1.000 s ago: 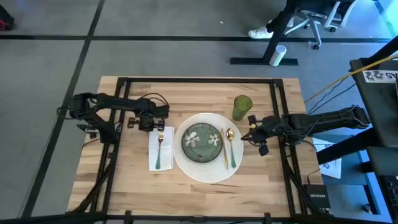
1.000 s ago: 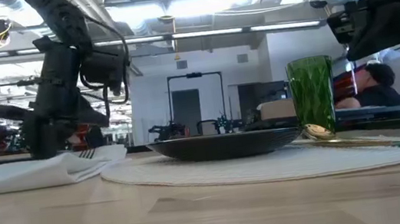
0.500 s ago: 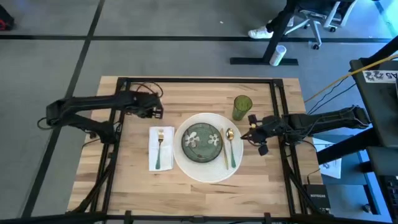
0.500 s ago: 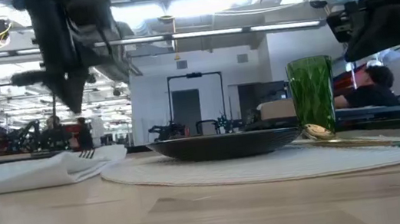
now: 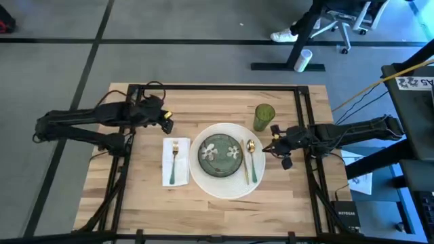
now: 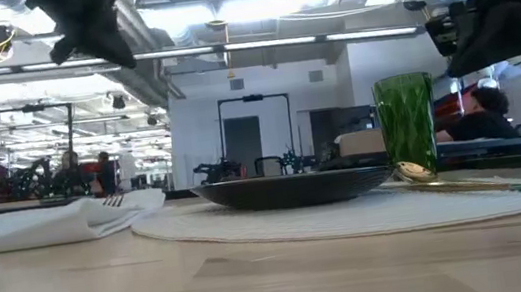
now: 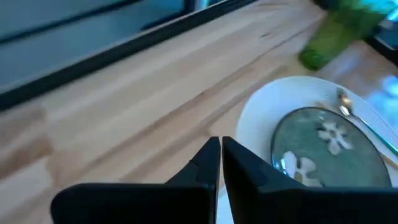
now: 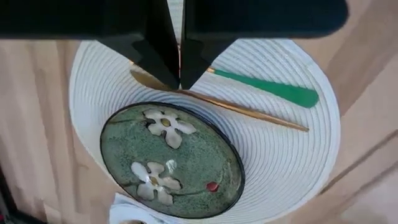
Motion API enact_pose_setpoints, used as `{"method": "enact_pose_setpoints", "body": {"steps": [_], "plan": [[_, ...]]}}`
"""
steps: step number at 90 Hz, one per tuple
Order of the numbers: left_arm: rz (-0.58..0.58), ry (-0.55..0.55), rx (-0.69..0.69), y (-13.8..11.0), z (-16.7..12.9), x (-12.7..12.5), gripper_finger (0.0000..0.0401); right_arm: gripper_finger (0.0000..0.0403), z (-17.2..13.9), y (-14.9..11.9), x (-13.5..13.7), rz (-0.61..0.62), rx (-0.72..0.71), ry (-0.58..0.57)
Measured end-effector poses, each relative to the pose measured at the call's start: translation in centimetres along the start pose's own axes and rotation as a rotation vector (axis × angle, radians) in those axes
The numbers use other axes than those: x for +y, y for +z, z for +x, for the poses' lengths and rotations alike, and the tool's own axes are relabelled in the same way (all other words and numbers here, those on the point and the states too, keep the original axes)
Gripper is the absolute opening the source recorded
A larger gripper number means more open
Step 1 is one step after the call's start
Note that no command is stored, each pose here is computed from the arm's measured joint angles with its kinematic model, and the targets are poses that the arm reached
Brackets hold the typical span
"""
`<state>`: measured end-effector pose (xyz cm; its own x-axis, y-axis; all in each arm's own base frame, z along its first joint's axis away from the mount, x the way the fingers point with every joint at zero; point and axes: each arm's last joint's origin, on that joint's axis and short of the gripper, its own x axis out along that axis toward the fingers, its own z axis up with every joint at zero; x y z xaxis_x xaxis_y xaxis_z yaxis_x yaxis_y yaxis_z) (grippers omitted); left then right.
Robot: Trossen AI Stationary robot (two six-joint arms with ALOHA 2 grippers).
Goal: Set table place
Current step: Return to Home Position
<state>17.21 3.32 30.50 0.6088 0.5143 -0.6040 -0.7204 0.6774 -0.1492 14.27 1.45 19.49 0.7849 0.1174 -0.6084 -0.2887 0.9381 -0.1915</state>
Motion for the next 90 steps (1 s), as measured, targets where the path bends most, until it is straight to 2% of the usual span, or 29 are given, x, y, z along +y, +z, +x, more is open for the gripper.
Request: {"method": "enact_pose_setpoints", "body": {"steps": [7,22,33,55,77,90], "plan": [[0.054,-0.016,0.003,-0.2,-0.2,-0.3,0.0000,0.0001,0.0,-0.3,0.1,0.068,0.027,0.006],[0.127,-0.029,0.036,-0.8,-0.4,-0.6,0.0000,0.0001,0.0,-0.7,0.2,0.116,0.069,0.015],[0.141,-0.030,0.059,-1.1,-0.5,-0.7,0.0000,0.0001,0.0,-0.7,0.2,0.154,0.079,0.016],[0.135,-0.041,0.064,-1.3,-0.6,-0.9,0.0000,0.0001,0.0,-0.7,0.2,0.139,0.072,0.011],[0.151,-0.025,-0.033,-0.5,-0.4,-1.1,0.0000,0.0001,0.0,-0.5,-0.4,0.109,0.076,-0.148],[0.276,-0.049,-0.039,-0.9,-0.3,-1.5,0.0000,0.0001,-0.1,-0.2,-0.5,0.056,0.055,-0.188]]}}
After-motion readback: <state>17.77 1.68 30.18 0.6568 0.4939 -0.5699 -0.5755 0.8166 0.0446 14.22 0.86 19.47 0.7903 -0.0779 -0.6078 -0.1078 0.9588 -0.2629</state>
